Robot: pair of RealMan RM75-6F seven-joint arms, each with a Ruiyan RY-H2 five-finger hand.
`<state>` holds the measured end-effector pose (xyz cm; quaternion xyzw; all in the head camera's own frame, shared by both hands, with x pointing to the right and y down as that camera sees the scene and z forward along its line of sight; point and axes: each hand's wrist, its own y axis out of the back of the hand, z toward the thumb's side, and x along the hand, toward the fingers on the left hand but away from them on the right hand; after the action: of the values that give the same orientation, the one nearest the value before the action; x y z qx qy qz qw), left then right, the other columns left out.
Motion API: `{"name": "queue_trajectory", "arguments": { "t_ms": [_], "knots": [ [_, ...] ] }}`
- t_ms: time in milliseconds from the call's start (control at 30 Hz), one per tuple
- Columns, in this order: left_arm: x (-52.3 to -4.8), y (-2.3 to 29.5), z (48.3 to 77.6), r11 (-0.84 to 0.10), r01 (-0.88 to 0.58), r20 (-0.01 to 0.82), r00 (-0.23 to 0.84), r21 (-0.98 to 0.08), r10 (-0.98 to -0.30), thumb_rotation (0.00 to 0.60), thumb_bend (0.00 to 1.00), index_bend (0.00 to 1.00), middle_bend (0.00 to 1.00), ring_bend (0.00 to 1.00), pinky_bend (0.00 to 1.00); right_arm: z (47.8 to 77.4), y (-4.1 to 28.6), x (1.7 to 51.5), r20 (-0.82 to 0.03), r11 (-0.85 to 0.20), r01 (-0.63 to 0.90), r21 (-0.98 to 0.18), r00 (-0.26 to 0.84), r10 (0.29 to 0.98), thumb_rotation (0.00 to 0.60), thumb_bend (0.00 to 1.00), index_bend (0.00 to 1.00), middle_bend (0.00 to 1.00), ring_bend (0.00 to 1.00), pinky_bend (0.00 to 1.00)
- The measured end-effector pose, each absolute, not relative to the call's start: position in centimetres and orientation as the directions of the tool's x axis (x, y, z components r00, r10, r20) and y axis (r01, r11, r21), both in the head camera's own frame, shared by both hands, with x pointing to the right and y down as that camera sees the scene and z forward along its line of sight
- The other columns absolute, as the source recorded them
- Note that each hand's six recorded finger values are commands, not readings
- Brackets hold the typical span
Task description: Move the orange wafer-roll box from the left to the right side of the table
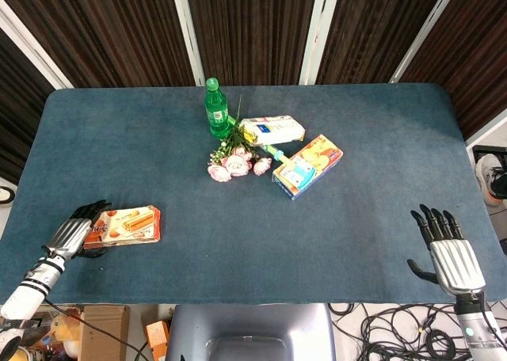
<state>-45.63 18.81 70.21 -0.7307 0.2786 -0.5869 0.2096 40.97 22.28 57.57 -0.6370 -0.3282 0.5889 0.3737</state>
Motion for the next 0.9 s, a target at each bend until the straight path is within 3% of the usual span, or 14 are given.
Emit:
{"name": "queue_trajectory", "arguments": {
  "t_ms": [233, 400, 467, 533, 633, 700, 900],
  "knots": [
    [-46.6, 18.7, 70.5, -0.765, -0.152, 0.756, 0.126, -0.625, -0.643, 0.6, 0.22, 0.0, 0.0, 0.0, 0.09, 58.0, 22.3, 40.7, -0.51, -0.51, -0.03, -0.86, 0.089, 0.855, 0.6, 0.17, 0.0, 0.0, 0.0, 0.0],
    [-47.6, 18.5, 71.1, -0.776, -0.156, 0.774, 0.089, -0.611, -0.627, 0.6, 0.22, 0.01, 0.03, 0.05, 0.2, 58.0, 22.3, 40.6, -0.511, -0.51, -0.033, -0.86, 0.088, 0.855, 0.6, 0.17, 0.0, 0.0, 0.0, 0.0],
    [-47.9, 18.4, 71.4, -0.779, -0.158, 0.779, 0.078, -0.606, -0.622, 0.6, 0.22, 0.11, 0.15, 0.18, 0.3, 58.0, 22.3, 40.6, -0.511, -0.51, -0.034, -0.86, 0.085, 0.855, 0.6, 0.17, 0.0, 0.0, 0.0, 0.0],
    [-48.0, 18.2, 71.6, -0.777, -0.161, 0.778, 0.072, -0.609, -0.625, 0.6, 0.22, 0.34, 0.4, 0.41, 0.46, 58.0, 22.3, 40.7, -0.512, -0.511, -0.034, -0.859, 0.084, 0.855, 0.6, 0.17, 0.0, 0.0, 0.0, 0.0],
    [-47.8, 17.8, 71.6, -0.759, -0.184, 0.761, 0.077, -0.624, -0.644, 0.6, 0.23, 0.55, 0.67, 0.66, 0.67, 58.0, 22.3, 40.7, -0.512, -0.511, -0.034, -0.859, 0.085, 0.855, 0.6, 0.17, 0.0, 0.0, 0.0, 0.0],
    [-47.5, 17.5, 71.5, -0.74, -0.211, 0.741, 0.093, -0.638, -0.665, 0.6, 0.23, 0.62, 0.73, 0.71, 0.75, 58.0, 22.3, 40.7, -0.514, -0.513, -0.035, -0.858, 0.085, 0.854, 0.6, 0.17, 0.0, 0.0, 0.0, 0.0],
    [-45.4, 16.1, 70.4, -0.679, -0.274, 0.656, 0.184, -0.681, -0.732, 0.6, 0.24, 0.66, 0.76, 0.75, 0.78, 58.3, 22.2, 40.4, -0.516, -0.515, -0.034, -0.857, 0.094, 0.852, 0.6, 0.17, 0.0, 0.0, 0.0, 0.0]
  ]
}}
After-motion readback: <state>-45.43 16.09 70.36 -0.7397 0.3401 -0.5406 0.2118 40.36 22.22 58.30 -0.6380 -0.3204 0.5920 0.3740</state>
